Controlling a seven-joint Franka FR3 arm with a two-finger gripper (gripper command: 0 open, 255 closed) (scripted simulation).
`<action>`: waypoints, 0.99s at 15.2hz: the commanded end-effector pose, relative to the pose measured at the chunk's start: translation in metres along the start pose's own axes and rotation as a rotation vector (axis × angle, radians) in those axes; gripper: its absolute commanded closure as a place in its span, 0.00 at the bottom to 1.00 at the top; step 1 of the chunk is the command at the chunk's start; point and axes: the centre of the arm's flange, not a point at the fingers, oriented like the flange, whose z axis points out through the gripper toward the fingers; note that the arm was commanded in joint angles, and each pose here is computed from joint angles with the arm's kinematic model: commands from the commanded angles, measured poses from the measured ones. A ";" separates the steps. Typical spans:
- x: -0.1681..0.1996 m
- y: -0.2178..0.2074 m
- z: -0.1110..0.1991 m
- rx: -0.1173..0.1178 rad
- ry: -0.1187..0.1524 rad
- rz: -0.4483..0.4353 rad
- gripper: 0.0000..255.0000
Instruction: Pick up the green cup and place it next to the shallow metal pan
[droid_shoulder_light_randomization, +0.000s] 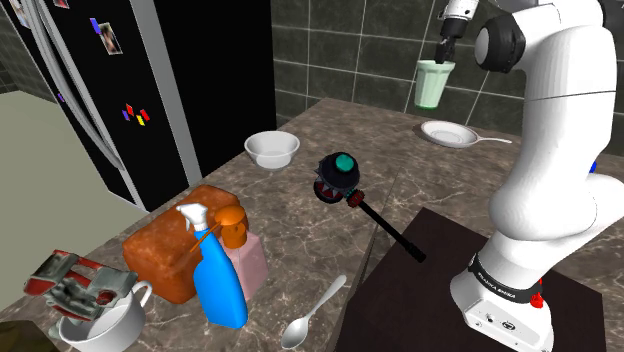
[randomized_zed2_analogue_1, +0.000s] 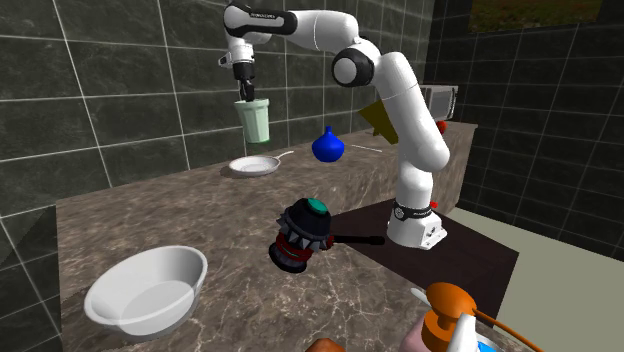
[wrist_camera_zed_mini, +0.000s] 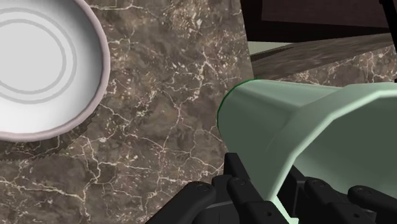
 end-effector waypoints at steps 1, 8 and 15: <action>-0.001 0.003 0.009 -0.001 0.001 -0.001 1.00; -0.001 0.010 0.045 -0.001 0.001 -0.001 1.00; 0.000 0.018 0.081 -0.001 0.001 -0.001 1.00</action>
